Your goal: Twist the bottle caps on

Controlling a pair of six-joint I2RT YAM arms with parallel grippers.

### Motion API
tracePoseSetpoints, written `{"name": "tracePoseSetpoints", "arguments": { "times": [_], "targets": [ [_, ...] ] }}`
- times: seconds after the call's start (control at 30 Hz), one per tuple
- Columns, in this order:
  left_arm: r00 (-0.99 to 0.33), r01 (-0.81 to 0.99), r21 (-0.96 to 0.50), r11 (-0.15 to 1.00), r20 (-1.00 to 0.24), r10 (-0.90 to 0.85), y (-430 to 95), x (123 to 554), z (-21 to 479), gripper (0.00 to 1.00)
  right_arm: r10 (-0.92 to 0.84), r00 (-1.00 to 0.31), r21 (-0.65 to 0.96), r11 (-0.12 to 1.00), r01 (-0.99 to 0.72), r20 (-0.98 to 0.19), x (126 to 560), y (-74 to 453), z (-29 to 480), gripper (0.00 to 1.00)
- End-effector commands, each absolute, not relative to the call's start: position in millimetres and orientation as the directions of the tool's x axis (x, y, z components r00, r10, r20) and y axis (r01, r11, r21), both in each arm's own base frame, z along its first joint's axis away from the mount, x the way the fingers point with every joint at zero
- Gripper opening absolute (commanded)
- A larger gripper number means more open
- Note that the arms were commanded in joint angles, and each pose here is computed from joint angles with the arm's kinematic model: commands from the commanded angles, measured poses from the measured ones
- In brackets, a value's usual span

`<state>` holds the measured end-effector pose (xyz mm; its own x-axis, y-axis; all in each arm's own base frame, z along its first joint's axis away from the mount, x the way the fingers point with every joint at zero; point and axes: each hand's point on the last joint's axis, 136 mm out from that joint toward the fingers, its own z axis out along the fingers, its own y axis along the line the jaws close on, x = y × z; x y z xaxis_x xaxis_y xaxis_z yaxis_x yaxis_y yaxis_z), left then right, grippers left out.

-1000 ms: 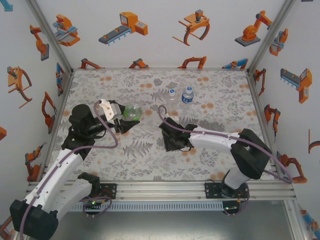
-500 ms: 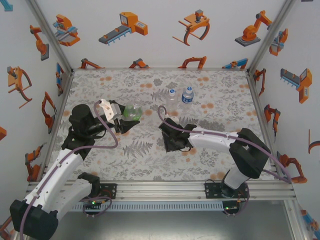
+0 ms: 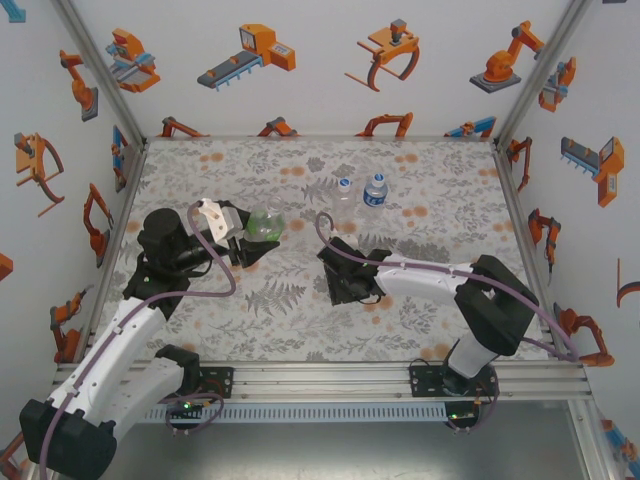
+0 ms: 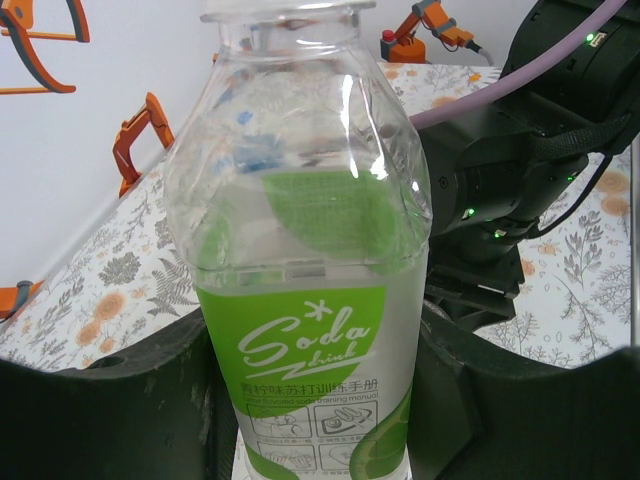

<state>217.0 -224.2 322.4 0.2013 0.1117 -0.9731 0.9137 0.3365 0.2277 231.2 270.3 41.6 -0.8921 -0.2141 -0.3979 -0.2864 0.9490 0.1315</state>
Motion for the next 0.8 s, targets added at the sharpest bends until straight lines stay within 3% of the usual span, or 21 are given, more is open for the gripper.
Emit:
{"name": "tracePoseSetpoints", "arguments": {
  "times": [0.0,0.77],
  "targets": [
    [0.241,0.912,0.262,0.315,-0.965,0.102,-226,212,329,0.0,-0.195,-0.884,0.141,0.95,-0.278,-0.425,237,271,58,0.45],
    [0.248,0.91,0.267,0.318,-0.964,0.102,-225,210,330,0.0,-0.198,-0.89,0.159,0.945,-0.284,-0.41,236,277,50,0.44]
  ]
}}
